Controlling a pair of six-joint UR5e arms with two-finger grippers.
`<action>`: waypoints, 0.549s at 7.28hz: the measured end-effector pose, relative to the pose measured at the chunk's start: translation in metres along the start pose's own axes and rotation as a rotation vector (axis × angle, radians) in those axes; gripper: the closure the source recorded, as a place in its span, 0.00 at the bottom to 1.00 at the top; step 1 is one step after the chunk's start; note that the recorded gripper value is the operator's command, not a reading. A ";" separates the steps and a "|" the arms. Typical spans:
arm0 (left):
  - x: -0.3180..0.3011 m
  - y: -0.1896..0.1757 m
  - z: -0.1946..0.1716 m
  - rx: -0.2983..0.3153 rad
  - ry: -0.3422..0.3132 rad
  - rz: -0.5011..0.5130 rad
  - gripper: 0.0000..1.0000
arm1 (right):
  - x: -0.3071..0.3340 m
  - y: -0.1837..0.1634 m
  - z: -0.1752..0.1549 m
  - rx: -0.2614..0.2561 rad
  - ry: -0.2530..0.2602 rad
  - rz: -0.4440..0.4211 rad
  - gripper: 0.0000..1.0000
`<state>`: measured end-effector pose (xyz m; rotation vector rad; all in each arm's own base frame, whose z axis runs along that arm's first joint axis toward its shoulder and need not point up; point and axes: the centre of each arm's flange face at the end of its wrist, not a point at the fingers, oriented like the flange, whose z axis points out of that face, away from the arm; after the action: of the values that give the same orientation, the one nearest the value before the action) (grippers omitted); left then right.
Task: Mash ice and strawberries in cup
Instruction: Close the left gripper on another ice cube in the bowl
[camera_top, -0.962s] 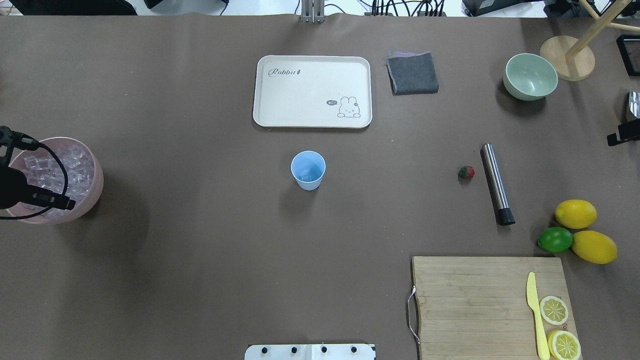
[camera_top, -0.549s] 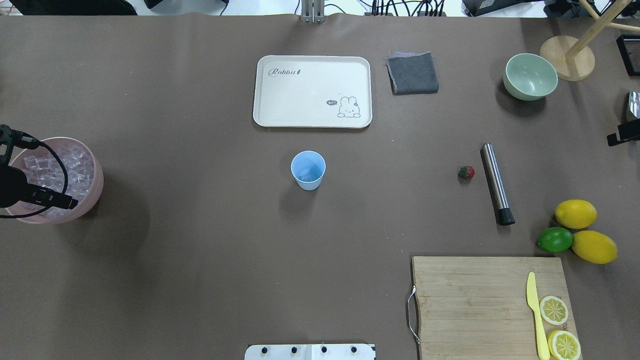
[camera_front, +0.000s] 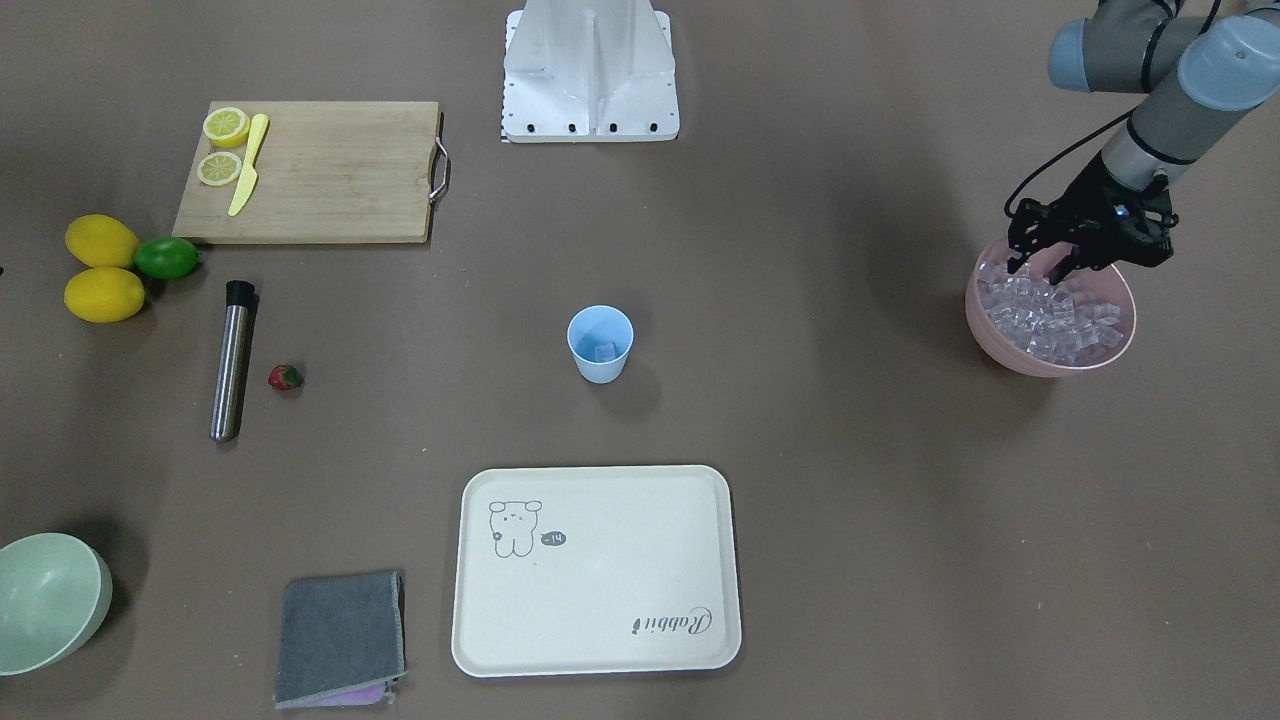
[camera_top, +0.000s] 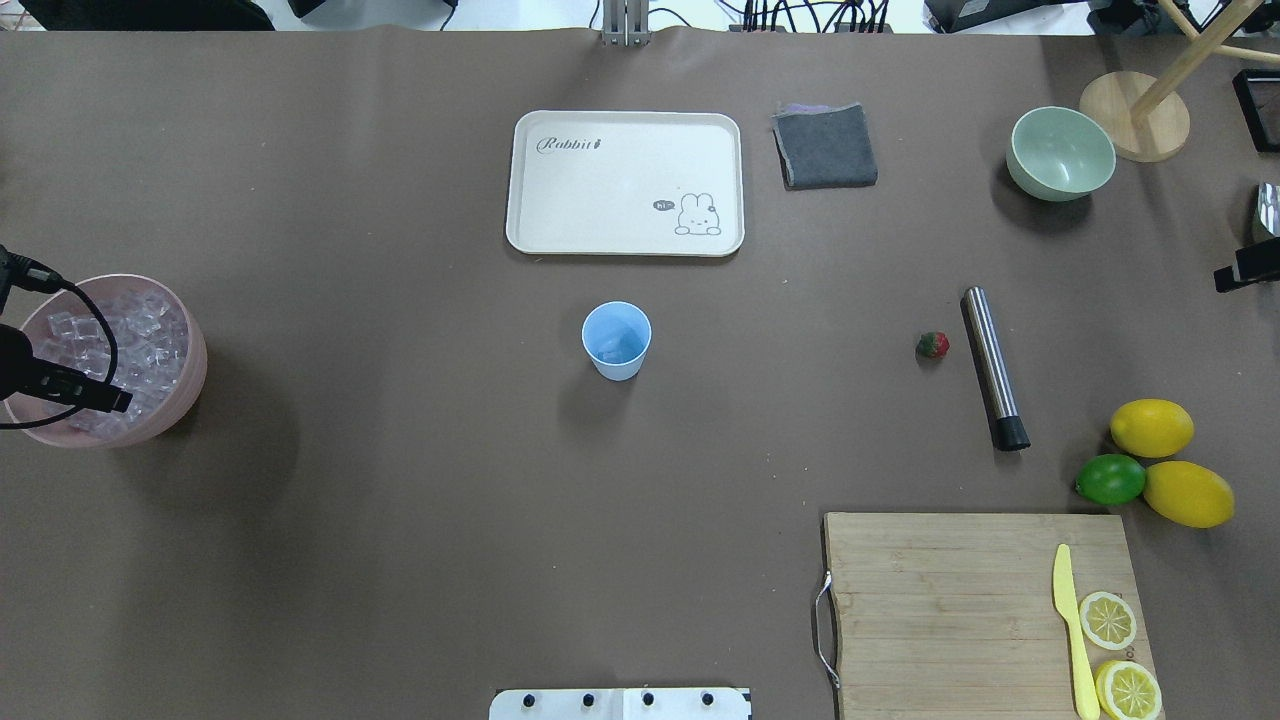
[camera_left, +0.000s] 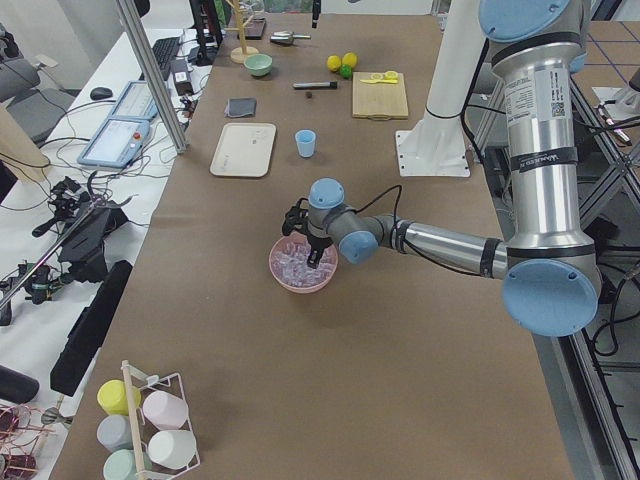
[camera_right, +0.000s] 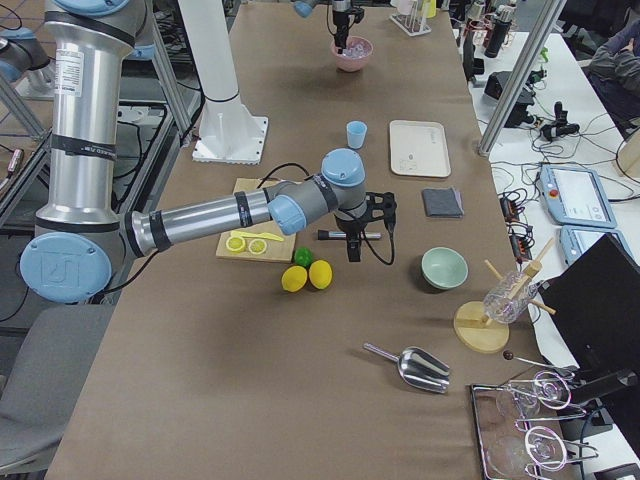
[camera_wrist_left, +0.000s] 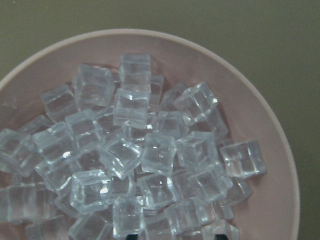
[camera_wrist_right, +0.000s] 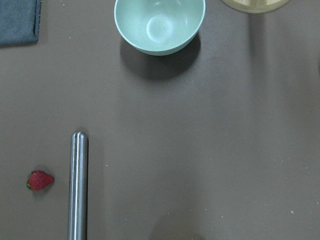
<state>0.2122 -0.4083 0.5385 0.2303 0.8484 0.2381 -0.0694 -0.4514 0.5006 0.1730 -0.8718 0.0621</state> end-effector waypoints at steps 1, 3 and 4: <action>-0.004 -0.001 0.000 -0.004 -0.009 0.000 0.40 | 0.000 0.000 0.000 0.000 0.000 0.000 0.00; -0.008 -0.006 0.007 -0.005 -0.025 -0.003 0.42 | 0.000 0.000 0.000 0.000 0.000 0.000 0.00; -0.010 -0.008 0.010 -0.001 -0.035 -0.004 0.42 | 0.000 0.000 0.000 0.000 0.000 0.000 0.00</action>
<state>0.2144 -0.4202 0.5491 0.2307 0.8142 0.2299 -0.0694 -0.4514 0.5006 0.1730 -0.8718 0.0621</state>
